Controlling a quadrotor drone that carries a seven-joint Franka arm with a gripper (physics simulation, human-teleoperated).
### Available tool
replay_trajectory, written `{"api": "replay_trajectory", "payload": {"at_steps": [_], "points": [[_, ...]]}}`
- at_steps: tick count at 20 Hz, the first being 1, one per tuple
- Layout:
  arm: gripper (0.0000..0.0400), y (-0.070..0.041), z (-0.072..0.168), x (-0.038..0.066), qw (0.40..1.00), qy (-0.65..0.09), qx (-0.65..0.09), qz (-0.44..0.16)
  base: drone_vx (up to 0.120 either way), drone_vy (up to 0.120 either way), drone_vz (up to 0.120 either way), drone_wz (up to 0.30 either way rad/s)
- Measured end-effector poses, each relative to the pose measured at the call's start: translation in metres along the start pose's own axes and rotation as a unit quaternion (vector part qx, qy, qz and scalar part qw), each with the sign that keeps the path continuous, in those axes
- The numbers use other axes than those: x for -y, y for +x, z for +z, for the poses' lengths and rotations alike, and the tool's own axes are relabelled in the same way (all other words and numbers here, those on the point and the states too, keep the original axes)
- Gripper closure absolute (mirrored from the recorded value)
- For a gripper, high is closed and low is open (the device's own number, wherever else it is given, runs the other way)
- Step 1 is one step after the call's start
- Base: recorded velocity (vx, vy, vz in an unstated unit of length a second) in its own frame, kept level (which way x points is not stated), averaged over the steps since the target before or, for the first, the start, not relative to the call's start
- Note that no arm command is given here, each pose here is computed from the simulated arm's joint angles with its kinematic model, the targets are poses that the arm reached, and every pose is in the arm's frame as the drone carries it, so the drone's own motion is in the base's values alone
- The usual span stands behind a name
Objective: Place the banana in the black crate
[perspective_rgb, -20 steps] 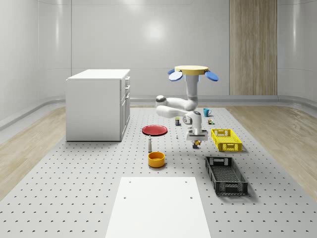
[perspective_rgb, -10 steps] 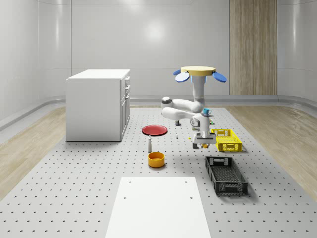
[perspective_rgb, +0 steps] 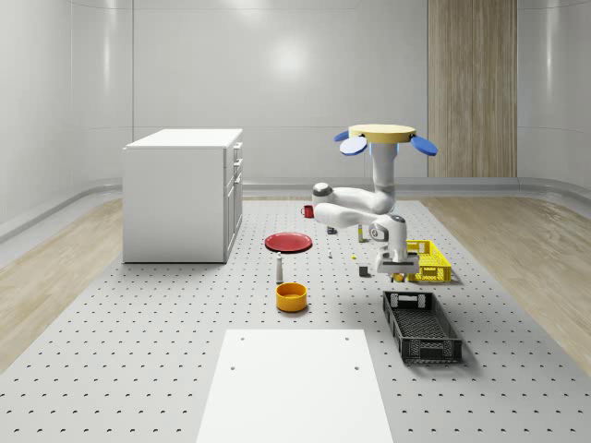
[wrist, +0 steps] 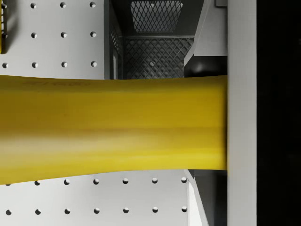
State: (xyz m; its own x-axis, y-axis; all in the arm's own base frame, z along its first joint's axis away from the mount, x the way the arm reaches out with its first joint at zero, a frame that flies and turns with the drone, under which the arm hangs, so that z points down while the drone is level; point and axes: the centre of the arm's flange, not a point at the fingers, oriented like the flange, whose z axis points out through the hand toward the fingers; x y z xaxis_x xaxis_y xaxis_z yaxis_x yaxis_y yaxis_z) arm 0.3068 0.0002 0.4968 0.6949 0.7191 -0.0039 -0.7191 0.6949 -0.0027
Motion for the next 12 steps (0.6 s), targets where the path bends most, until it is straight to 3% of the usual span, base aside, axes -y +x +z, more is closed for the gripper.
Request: {"api": "replay_trajectory", "payload": {"at_steps": [6,12], "points": [[0.0210,0.0000,0.0000,0.0000,1.000,0.000,0.000,0.000,0.120,0.120,0.000,0.000],[0.0210,0.0000,0.0000,0.0000,1.000,0.000,0.000,0.000,0.120,0.120,-0.113,0.000]]}}
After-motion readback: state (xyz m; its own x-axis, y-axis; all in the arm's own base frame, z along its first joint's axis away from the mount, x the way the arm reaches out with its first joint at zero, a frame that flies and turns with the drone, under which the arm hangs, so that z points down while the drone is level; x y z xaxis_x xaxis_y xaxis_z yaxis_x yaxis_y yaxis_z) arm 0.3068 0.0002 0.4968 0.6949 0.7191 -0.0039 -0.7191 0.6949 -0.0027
